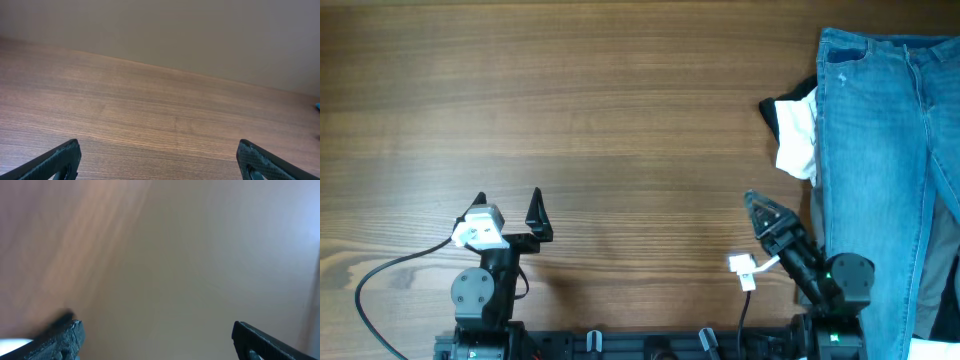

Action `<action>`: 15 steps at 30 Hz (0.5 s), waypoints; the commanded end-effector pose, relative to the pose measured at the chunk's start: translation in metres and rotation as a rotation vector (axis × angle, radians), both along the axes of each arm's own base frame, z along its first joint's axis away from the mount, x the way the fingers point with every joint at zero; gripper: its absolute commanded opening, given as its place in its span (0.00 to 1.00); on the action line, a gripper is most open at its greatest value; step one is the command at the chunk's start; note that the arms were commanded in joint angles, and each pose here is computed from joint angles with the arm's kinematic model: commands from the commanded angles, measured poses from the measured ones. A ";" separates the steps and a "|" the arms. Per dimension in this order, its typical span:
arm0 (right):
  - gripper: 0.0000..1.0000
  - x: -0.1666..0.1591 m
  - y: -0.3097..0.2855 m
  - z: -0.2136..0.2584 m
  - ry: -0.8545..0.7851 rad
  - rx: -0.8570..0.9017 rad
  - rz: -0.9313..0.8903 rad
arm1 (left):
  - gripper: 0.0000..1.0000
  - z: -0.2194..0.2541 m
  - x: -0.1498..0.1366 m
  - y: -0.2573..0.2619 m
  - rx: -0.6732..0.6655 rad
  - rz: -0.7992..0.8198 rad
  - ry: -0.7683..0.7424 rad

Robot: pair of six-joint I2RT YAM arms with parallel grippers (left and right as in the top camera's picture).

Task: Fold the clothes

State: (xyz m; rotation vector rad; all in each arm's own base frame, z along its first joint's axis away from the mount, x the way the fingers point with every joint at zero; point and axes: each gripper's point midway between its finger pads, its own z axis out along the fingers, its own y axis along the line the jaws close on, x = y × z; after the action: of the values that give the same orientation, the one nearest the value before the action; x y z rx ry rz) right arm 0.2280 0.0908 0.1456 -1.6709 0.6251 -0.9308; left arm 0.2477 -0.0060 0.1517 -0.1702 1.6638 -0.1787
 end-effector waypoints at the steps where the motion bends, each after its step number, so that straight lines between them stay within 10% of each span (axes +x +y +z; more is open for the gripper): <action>1: 1.00 -0.024 0.031 -0.010 0.331 0.350 0.178 | 1.00 -0.002 0.000 0.001 0.021 0.005 0.007; 15: 1.00 -0.033 0.040 -0.042 0.147 -0.035 0.342 | 1.00 -0.002 0.000 0.001 0.020 0.005 0.007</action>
State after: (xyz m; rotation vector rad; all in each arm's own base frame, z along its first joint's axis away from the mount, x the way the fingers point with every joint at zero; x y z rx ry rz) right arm 0.1993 0.1272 0.1082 -1.7581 0.5536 -0.5187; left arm 0.2477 -0.0060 0.1516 -0.1702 1.6642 -0.1786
